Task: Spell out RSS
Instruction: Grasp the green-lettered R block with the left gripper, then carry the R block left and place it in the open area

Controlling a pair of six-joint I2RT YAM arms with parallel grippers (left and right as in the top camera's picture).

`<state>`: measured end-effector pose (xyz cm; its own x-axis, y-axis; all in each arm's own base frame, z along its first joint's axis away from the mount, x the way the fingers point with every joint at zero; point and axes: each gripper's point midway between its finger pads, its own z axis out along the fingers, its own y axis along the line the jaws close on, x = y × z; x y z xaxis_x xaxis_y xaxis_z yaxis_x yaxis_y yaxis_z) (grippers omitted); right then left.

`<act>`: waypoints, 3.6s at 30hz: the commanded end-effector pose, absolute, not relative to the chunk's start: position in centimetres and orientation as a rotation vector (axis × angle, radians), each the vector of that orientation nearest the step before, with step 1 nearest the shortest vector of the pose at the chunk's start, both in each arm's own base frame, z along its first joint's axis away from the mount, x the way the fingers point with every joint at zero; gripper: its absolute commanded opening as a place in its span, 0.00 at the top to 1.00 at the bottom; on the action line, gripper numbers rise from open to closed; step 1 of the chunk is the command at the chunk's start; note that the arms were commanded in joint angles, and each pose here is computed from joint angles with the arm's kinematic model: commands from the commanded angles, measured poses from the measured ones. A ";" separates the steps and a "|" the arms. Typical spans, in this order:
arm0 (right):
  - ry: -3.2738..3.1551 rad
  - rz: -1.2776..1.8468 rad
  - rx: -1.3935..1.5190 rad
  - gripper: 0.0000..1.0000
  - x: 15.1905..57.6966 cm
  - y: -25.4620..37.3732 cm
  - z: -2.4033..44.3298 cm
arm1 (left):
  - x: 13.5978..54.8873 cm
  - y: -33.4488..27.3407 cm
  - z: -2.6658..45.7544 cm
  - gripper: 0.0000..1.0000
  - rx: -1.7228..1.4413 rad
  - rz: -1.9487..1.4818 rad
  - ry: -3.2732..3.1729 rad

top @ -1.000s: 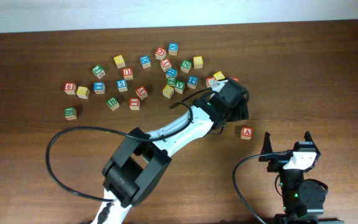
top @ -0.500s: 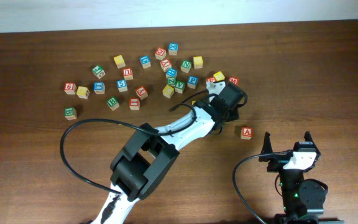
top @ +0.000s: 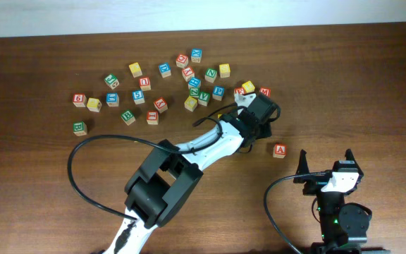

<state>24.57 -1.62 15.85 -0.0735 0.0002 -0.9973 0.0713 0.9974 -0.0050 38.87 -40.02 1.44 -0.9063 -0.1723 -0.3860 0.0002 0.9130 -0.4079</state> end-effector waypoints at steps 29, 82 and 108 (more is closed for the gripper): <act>1.648 -0.065 0.067 0.02 24.5 -1.8 15.6 | 38.0 -41.6 4.5 0.45 -0.204 -0.628 2.599; 1.648 -0.065 0.067 0.02 24.5 -1.8 15.6 | 36.3 -9.7 13.9 0.78 -0.272 -0.245 2.904; 1.648 -0.065 0.067 0.02 24.5 -1.8 15.6 | 37.3 -12.8 8.8 0.18 -0.141 -0.151 2.687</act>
<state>24.57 -1.62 15.84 -0.0742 0.0010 -0.9972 0.0714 0.9974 -0.0043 34.24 -12.87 2.74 -0.9493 -0.0901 -0.3012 -0.0678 0.9942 -0.0838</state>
